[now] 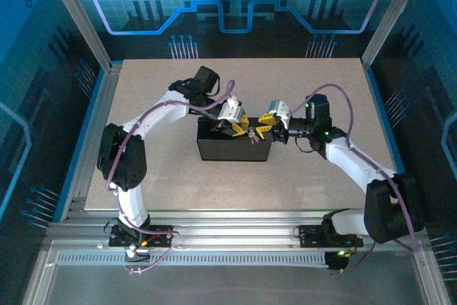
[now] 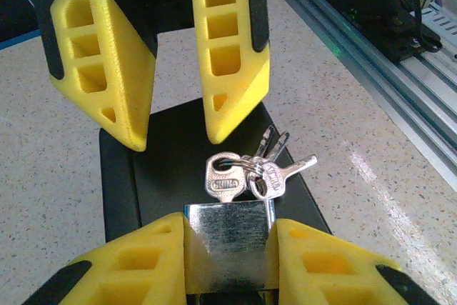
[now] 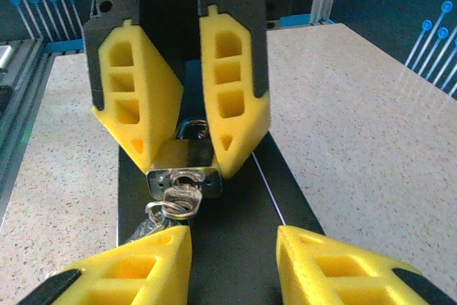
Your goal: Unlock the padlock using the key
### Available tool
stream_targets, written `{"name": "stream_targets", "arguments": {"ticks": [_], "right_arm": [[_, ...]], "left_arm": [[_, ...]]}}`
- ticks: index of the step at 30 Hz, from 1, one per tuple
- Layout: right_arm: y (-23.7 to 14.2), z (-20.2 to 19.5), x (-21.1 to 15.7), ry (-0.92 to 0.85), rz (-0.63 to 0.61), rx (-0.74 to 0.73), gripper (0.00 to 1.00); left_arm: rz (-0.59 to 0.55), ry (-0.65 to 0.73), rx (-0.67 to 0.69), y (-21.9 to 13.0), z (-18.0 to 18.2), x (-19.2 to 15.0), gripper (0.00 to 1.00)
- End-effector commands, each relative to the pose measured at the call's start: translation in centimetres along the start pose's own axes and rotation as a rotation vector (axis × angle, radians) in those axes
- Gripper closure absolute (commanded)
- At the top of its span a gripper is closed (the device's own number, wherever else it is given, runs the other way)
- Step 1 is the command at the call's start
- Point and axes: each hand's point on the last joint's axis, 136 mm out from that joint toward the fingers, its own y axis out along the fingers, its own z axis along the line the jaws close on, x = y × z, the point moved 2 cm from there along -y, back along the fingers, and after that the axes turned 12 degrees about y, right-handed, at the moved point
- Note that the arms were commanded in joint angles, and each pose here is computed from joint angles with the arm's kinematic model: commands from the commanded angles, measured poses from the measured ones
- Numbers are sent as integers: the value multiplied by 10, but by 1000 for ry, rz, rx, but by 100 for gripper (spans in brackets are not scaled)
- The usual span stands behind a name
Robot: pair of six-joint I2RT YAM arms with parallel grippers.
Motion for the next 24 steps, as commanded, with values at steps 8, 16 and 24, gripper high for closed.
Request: {"name": "stream_targets", "arguments": {"ticks": [8,16,24], "right_arm": [[10,22,23,-161,9,129,69],[0,23,20,-151,39,132,73],[3,27,13,-119,88,196,73]], "left_arm": [[-90,36,-3,-8,0,19,100],[-88,33,4,-10,0,17,100],[-98,39,15,-11,1,19,100]]}}
